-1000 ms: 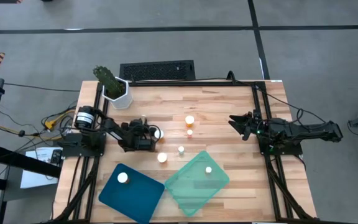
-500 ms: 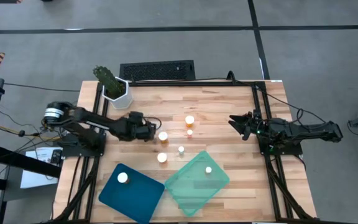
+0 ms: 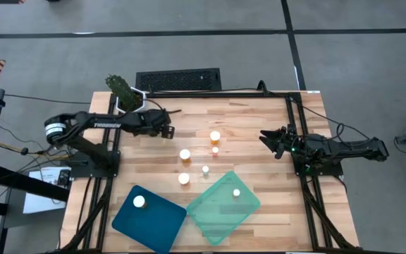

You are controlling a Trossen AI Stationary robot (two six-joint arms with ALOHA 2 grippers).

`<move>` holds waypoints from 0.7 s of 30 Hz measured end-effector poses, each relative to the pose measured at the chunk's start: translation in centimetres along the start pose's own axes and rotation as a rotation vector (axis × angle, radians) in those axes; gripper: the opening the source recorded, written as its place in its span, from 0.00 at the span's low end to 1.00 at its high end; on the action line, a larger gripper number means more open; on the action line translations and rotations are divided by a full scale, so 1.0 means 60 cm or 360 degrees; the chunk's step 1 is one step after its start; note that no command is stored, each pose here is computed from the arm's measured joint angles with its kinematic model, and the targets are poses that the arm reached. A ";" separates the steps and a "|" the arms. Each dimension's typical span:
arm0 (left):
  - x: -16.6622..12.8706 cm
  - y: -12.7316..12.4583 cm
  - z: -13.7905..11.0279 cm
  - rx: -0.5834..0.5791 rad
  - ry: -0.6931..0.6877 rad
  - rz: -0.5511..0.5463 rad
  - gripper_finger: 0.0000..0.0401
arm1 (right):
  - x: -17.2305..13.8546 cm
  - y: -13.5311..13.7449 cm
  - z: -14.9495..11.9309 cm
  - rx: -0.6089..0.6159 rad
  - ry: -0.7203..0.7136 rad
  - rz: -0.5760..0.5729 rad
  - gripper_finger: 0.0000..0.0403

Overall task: Pick and place medicine bottles into bin by pill shape (circle, oval)
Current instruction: Put the small yellow pill bottle into the green bin

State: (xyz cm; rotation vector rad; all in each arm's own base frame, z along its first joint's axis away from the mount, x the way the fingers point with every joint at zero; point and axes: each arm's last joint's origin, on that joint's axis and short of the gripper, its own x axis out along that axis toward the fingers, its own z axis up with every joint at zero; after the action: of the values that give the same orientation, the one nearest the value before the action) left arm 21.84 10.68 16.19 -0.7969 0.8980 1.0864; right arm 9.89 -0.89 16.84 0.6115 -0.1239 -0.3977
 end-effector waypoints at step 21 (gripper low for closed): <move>0.010 -0.011 0.043 0.0158 0.0140 -0.0085 0.63 | 0.000 0.000 0.000 0.0001 -0.0001 0.0000 0.65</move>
State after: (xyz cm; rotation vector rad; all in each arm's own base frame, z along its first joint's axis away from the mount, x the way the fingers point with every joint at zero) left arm 23.14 12.98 16.80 -0.7865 0.9916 0.9588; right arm 9.89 -0.89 16.85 0.6117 -0.1246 -0.3976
